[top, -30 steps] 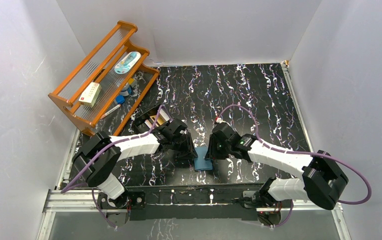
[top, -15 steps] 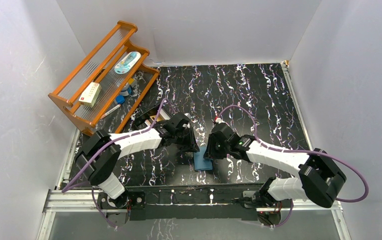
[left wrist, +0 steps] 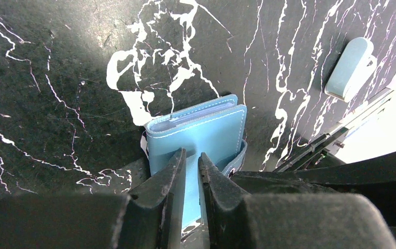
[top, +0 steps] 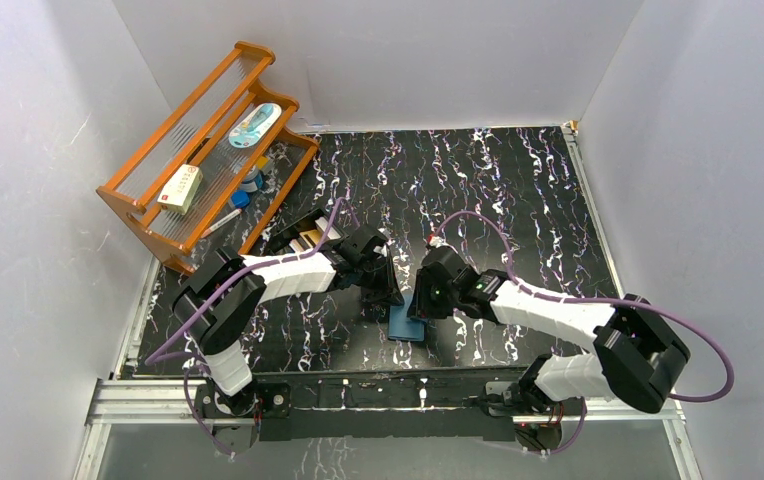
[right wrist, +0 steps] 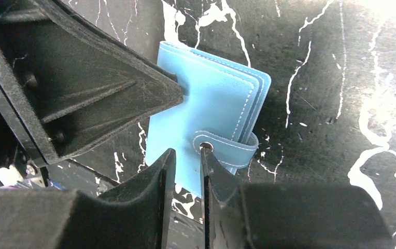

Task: Put the credit cards into the card holder
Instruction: Close the card holder at the center of the board.

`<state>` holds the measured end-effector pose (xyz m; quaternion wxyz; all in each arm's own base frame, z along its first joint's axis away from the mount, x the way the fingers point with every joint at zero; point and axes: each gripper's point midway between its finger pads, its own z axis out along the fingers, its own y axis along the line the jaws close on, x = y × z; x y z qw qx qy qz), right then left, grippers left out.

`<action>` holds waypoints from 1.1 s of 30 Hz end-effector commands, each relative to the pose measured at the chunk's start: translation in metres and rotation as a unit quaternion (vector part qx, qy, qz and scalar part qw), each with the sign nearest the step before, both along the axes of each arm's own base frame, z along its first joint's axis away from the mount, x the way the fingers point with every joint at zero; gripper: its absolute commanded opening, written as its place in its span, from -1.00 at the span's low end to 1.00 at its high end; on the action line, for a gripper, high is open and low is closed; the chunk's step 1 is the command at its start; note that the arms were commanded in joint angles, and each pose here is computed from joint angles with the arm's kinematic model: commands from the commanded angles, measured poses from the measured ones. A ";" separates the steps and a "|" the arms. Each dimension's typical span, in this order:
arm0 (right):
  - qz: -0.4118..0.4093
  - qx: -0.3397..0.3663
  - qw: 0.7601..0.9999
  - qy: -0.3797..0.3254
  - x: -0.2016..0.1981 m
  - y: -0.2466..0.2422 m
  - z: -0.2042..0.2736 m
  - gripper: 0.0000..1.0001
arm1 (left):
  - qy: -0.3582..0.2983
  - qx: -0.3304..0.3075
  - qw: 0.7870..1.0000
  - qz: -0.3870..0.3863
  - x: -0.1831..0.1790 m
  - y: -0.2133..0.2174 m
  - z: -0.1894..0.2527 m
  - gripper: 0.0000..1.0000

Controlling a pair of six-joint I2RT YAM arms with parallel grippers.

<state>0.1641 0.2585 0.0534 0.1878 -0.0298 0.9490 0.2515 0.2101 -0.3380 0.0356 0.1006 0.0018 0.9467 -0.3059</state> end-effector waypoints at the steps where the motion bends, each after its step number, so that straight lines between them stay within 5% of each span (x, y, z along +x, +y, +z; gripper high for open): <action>1: -0.006 -0.008 0.999 -0.034 0.008 -0.007 0.016 -0.36 | 0.009 0.020 1.000 0.007 -0.003 0.009 -0.011 -0.71; 26: -0.025 -0.014 0.999 -0.024 0.016 -0.005 -0.002 -0.39 | 0.026 0.030 0.999 0.022 -0.012 0.016 -0.014 -0.65; 33: -0.020 -0.008 1.000 -0.011 0.011 -0.002 -0.009 -0.39 | 0.021 -0.005 0.999 0.025 -0.011 0.004 0.011 -0.49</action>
